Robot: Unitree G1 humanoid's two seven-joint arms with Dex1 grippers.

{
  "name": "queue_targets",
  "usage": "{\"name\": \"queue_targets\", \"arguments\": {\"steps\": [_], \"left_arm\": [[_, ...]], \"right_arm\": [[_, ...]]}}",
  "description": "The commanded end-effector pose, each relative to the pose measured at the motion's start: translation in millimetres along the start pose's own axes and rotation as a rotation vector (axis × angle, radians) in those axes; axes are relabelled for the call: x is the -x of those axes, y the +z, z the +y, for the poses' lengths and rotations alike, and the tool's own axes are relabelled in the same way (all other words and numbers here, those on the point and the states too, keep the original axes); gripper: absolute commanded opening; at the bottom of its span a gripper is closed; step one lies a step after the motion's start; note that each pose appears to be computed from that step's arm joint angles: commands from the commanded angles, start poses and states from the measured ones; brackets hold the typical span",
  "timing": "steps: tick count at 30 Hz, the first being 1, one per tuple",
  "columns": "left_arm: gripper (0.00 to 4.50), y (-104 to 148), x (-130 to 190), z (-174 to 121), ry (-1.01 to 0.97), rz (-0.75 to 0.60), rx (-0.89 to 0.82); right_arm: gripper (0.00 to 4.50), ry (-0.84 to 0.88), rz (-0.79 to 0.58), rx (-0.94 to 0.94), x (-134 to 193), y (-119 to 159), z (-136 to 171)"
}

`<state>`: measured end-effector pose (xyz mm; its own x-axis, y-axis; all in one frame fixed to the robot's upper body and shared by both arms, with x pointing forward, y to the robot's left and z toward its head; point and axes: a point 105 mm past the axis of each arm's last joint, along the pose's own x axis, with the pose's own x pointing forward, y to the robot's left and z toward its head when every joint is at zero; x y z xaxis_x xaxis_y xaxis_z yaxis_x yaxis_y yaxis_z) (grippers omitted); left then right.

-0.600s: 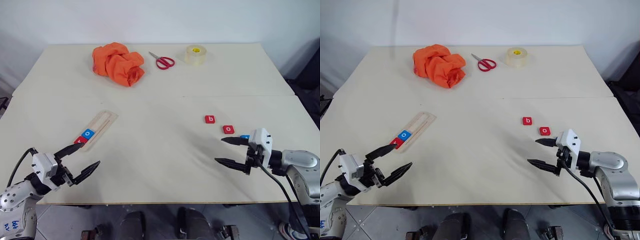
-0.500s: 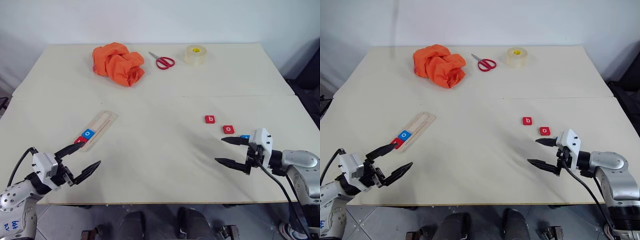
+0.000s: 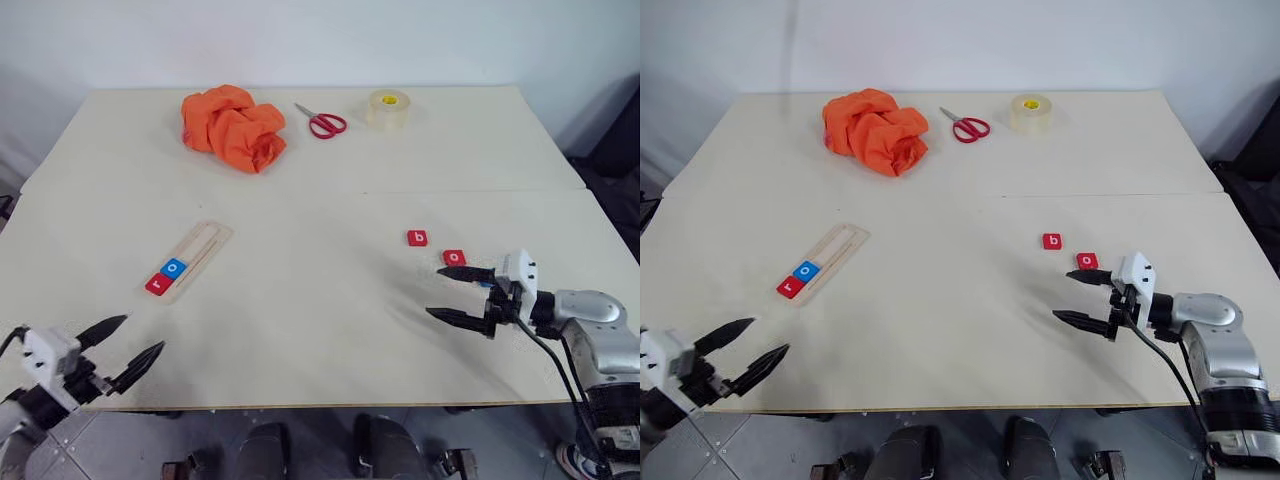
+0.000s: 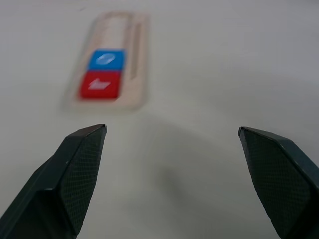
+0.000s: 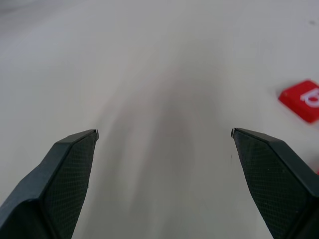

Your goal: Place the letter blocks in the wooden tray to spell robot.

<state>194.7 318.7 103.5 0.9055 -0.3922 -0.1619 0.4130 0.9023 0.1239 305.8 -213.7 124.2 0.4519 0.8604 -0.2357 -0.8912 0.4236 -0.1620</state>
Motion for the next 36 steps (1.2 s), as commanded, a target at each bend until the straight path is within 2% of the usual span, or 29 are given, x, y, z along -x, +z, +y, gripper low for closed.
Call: {"name": "queue_targets", "arguments": {"steps": [1,7,12,24,36], "left_arm": [[4.5,15,21,9,0.056,-0.026,-0.043],[4.5,18,28,16,0.098,-0.024,-0.062],[4.5,19,17,22,0.09,-0.021,-0.065],[4.5,17,-69,52,-0.009,0.033,-0.057],[4.5,1,-95,50,-0.063,0.135,-0.049]], "right_arm": [[4.47,0.037,-0.026,0.039,-6,10,-4],[4.47,0.08,-0.038,0.052,-16,11,-9],[4.47,0.135,-0.044,0.077,-20,13,-7],[4.47,0.149,-0.072,0.092,-22,19,-2],[4.47,0.133,-0.065,0.09,-18,25,9]]}}
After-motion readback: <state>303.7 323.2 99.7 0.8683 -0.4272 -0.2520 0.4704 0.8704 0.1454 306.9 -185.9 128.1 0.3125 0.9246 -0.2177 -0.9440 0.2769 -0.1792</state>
